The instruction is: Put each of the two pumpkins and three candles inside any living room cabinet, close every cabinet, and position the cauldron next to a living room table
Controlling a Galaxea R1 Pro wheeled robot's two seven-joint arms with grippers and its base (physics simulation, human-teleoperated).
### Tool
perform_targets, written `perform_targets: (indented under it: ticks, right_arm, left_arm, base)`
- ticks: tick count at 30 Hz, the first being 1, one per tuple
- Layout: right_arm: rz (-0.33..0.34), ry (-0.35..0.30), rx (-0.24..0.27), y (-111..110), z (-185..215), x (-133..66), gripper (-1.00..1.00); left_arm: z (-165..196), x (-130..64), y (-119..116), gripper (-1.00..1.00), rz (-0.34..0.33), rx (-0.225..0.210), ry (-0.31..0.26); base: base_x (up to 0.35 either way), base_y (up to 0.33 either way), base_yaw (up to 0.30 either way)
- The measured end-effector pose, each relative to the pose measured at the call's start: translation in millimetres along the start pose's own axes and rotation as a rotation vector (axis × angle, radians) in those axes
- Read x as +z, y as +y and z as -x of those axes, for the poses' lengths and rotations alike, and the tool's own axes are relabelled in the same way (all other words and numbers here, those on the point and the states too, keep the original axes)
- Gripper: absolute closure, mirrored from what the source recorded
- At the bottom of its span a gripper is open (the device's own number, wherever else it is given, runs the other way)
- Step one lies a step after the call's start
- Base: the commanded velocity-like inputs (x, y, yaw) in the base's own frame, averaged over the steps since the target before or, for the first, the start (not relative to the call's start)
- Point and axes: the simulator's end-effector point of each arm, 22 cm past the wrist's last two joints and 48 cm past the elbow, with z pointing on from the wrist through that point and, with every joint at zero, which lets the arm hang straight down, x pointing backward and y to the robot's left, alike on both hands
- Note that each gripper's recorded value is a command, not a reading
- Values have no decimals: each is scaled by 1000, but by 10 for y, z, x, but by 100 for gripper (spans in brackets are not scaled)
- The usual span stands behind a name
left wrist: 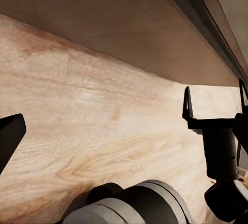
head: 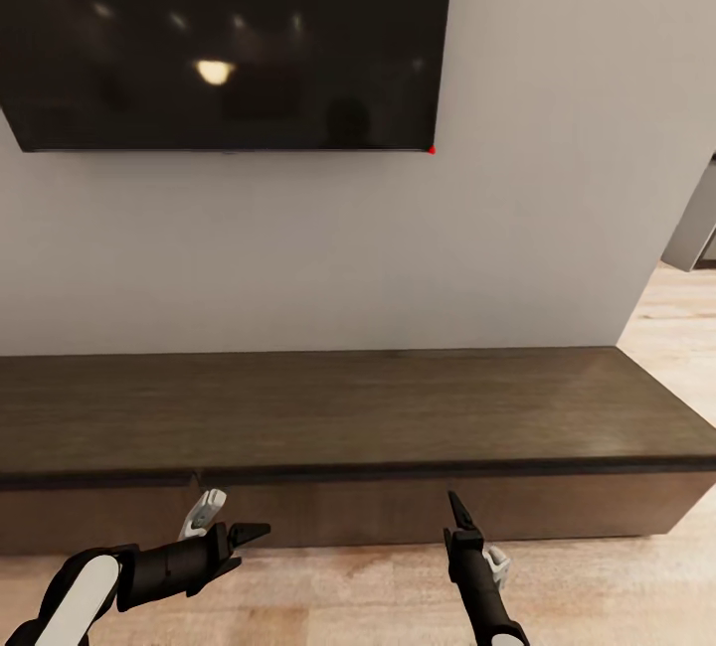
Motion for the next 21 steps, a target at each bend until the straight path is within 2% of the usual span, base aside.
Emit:
perform_targets:
  ticks: [5, 12, 21]
  right_arm:
    - [0, 0, 0, 0, 0, 0, -100]
    - [0, 0, 0, 1, 0, 1, -100]
    - [0, -1, 0, 1, -4, 1, -100]
  left_arm:
    - [0, 0, 0, -100, 0, 0, 0]
    - [-5, 5, -4, -100, -1, 0, 1]
    - [-6, 7, -6, -100, -1, 0, 1]
  base:
    - [2, 0, 0]
    - [166, 0, 0]
    - [69, 0, 0]
